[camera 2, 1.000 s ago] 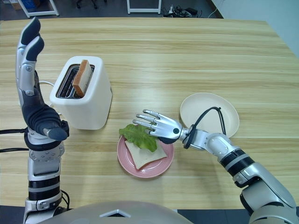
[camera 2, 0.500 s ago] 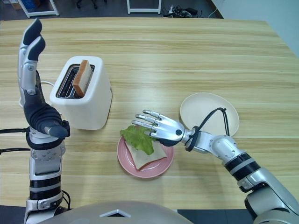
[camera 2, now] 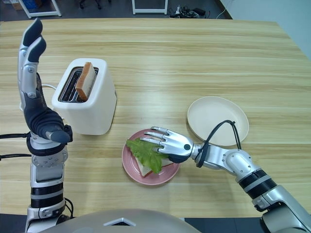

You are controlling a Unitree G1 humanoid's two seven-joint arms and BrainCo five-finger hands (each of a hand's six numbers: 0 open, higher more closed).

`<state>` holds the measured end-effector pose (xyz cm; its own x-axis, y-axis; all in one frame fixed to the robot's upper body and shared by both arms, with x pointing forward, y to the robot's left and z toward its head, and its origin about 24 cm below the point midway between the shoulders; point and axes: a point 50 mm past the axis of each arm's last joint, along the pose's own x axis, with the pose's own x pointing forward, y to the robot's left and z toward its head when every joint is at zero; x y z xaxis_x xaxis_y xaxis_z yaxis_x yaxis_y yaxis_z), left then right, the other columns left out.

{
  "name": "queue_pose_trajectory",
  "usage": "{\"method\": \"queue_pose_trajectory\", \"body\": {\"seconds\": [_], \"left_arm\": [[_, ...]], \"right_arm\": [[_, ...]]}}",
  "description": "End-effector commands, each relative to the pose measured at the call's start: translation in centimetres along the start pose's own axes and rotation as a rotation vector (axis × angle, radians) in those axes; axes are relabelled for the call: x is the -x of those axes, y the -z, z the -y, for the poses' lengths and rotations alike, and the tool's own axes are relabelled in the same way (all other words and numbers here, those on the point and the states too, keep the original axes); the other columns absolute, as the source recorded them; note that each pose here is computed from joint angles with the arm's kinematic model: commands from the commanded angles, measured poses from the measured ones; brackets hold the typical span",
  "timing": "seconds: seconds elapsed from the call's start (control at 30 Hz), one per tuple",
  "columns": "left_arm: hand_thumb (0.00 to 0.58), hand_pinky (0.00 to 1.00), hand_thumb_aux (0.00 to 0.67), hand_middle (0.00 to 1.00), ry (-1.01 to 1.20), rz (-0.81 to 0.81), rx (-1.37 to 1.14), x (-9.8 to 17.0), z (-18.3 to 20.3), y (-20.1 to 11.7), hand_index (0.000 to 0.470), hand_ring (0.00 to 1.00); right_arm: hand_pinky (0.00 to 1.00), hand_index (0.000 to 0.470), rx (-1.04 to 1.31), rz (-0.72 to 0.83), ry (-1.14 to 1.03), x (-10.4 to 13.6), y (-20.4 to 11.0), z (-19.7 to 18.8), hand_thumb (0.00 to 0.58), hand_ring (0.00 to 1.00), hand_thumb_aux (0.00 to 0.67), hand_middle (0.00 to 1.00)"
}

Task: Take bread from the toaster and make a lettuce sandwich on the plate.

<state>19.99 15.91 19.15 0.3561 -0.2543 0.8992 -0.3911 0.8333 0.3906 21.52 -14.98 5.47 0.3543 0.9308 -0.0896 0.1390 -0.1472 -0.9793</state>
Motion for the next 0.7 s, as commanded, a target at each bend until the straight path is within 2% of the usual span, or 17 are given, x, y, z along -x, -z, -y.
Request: {"method": "queue_pose_trajectory", "body": {"seconds": [0.03,0.13,0.17,0.2,0.5,0.7], "left_arm": [[0.0,0.0,0.0,0.0,0.0,-0.003,-0.006,0.0,-0.3,-0.1,0.0,0.0],[0.0,0.0,0.0,0.0,-0.001,-0.004,-0.009,-0.1,-0.3,-0.1,0.0,0.0],[0.0,0.0,0.0,0.0,-0.001,-0.004,-0.01,-0.1,-0.3,-0.1,0.0,0.0],[0.0,0.0,0.0,0.0,-0.001,-0.003,-0.011,-0.1,-0.4,-0.2,0.0,0.0],[0.0,0.0,0.0,0.0,0.001,-0.002,-0.011,-0.2,-0.5,-0.1,0.0,0.0],[0.0,0.0,0.0,0.0,-0.021,-0.021,-0.051,-0.4,-1.4,0.1,0.0,0.0]], "right_arm": [[0.0,0.47,-0.03,0.005,-0.051,0.7,-0.4,-0.3,0.58,0.0,0.67,0.0],[0.0,0.47,-0.024,-0.008,-0.064,1.0,-0.1,-0.3,0.58,0.0,0.67,0.0],[0.0,0.363,-0.019,-0.015,-0.07,1.0,0.0,-0.4,0.55,0.0,0.518,0.0],[0.0,0.0,-0.009,-0.021,-0.073,1.0,0.0,-0.4,0.0,0.0,0.0,0.0],[0.0,0.0,0.057,-0.098,-0.042,2.2,1.4,1.3,0.0,0.0,0.0,0.0],[0.0,0.0,0.07,-0.192,0.089,4.4,2.8,4.8,0.0,0.0,0.0,0.0]]}}
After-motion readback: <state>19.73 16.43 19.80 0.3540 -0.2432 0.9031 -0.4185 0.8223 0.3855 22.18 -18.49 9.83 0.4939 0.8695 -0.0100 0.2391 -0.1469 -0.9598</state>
